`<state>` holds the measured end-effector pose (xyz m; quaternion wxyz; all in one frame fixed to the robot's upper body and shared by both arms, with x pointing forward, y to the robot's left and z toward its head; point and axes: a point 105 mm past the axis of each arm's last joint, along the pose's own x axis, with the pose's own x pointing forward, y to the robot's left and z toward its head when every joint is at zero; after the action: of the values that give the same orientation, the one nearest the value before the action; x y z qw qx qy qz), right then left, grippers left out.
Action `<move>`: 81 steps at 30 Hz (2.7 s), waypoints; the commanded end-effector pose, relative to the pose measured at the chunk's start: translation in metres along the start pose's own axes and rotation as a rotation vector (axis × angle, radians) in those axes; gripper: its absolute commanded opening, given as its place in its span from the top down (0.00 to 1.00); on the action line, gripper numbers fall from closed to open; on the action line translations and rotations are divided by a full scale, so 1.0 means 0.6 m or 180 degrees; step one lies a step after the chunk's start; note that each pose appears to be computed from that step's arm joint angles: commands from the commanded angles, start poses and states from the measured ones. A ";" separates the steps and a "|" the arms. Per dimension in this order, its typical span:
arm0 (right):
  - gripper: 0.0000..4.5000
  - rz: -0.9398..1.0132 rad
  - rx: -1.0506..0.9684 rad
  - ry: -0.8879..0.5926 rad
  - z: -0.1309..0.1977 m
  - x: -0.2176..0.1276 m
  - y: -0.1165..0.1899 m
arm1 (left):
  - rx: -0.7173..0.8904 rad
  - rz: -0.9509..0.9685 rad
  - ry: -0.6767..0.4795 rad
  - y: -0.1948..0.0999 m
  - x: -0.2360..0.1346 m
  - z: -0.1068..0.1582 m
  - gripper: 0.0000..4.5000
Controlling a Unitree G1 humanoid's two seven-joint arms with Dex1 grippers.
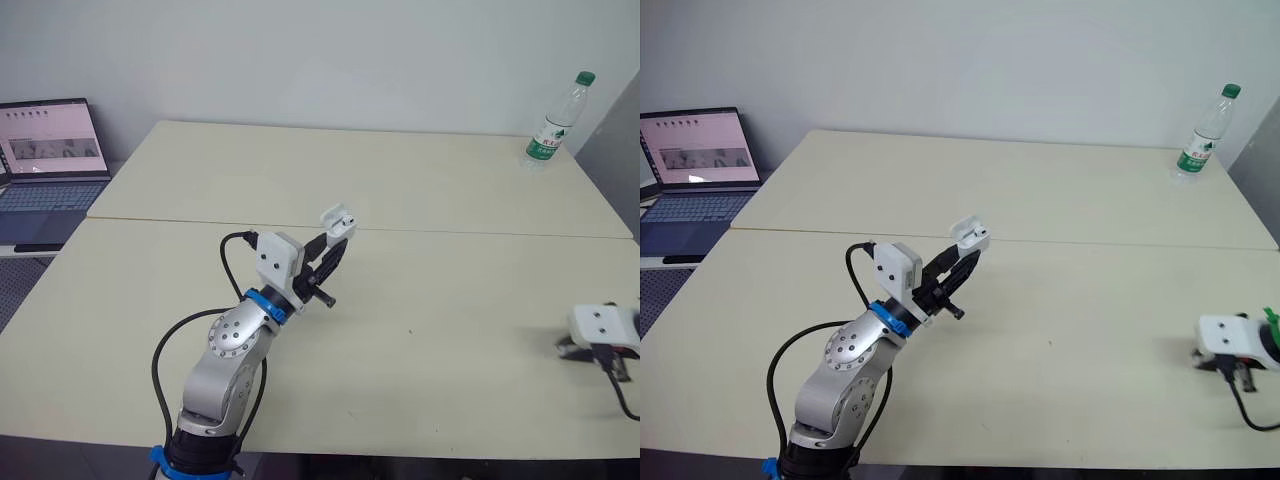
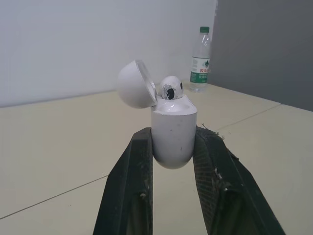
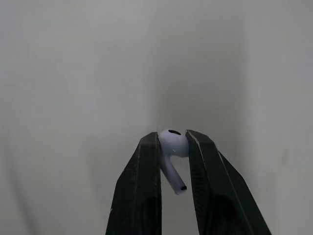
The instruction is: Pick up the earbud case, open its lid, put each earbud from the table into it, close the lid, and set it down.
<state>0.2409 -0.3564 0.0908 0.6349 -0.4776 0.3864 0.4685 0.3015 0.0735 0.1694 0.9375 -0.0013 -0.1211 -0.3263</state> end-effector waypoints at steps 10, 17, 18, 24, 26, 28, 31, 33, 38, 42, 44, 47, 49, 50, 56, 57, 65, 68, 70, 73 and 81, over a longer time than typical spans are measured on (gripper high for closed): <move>0.74 0.0000 -0.0042 0.0240 -0.018 0.018 -0.003 | 0.0083 0.0008 -0.0157 -0.005 0.001 0.020 0.82; 0.45 0.0040 0.0009 0.0272 -0.023 0.013 0.002 | 0.0088 -0.0001 -0.0143 -0.003 0.001 0.019 0.82; 0.45 0.0051 0.0014 0.0284 -0.024 0.012 0.002 | 0.0087 -0.0005 -0.0142 -0.003 0.001 0.019 0.82; 0.45 0.0183 0.0179 0.0384 -0.035 0.006 0.010 | 0.0087 -0.0003 -0.0139 -0.002 0.001 0.018 0.82; 0.45 0.0202 0.0249 0.0386 -0.036 0.006 0.011 | 0.0091 0.0013 -0.0141 0.000 0.001 0.018 0.82; 0.45 0.0197 0.0277 0.0411 -0.036 0.006 0.010 | 0.0091 0.0022 -0.0144 0.000 0.001 0.019 0.82; 0.45 0.0223 0.0309 0.0454 -0.038 0.005 0.010 | 0.0087 0.0029 -0.0147 -0.001 0.000 0.019 0.82; 0.45 0.0217 0.0337 0.0457 -0.039 0.005 0.009 | 0.0083 0.0034 -0.0147 -0.002 -0.001 0.018 0.82; 0.45 0.0267 0.0397 0.0501 -0.041 0.003 0.014 | 0.0081 0.0040 -0.0152 -0.002 -0.001 0.019 0.82; 0.45 0.0313 0.0419 0.0631 -0.054 -0.004 0.019 | 0.0084 0.0043 -0.0145 -0.001 -0.002 0.017 0.82; 0.45 0.0312 0.0411 0.0639 -0.055 -0.004 0.020 | 0.0084 0.0044 -0.0151 -0.001 -0.001 0.018 0.82; 0.45 0.0323 0.0416 0.0632 -0.054 -0.003 0.022 | 0.0083 0.0044 -0.0159 -0.002 0.000 0.018 0.82; 0.45 0.0307 0.0405 0.0594 -0.051 0.000 0.020 | 0.0079 0.0043 -0.0161 -0.003 0.001 0.018 0.82; 0.45 0.0288 0.0416 0.0561 -0.048 0.002 0.018 | 0.0077 0.0040 -0.0161 -0.004 0.001 0.018 0.82; 0.45 0.0237 0.0408 0.0464 -0.039 0.009 0.013 | 0.0078 0.0031 -0.0159 -0.004 0.001 0.018 0.82; 0.45 0.0241 0.0398 0.0459 -0.038 0.010 0.013 | 0.0080 0.0030 -0.0158 -0.004 0.001 0.018 0.82; 0.89 0.0223 0.0386 0.0404 -0.036 0.015 0.016 | 0.0092 0.0029 -0.0147 -0.002 0.000 0.017 0.82; 0.91 0.0215 0.0364 0.0363 -0.031 0.016 0.014 | 0.0088 0.0024 -0.0143 -0.003 0.000 0.017 0.82; 0.91 0.0204 0.0323 0.0292 -0.022 0.016 0.010 | 0.0086 0.0015 -0.0141 -0.004 0.001 0.017 0.82; 0.91 0.0266 0.0270 -0.0113 0.031 0.018 0.002 | 0.0091 0.0005 -0.0134 -0.002 0.000 0.015 0.82; 0.91 -0.0516 0.0983 -0.3466 0.428 -0.076 -0.128 | 0.0152 -0.0010 -0.0157 0.007 0.009 0.017 0.82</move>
<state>0.3088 -0.1320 0.1709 0.8073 -0.1263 0.0898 0.5694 0.3063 0.0712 0.1695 0.9360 0.0068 -0.1248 -0.3291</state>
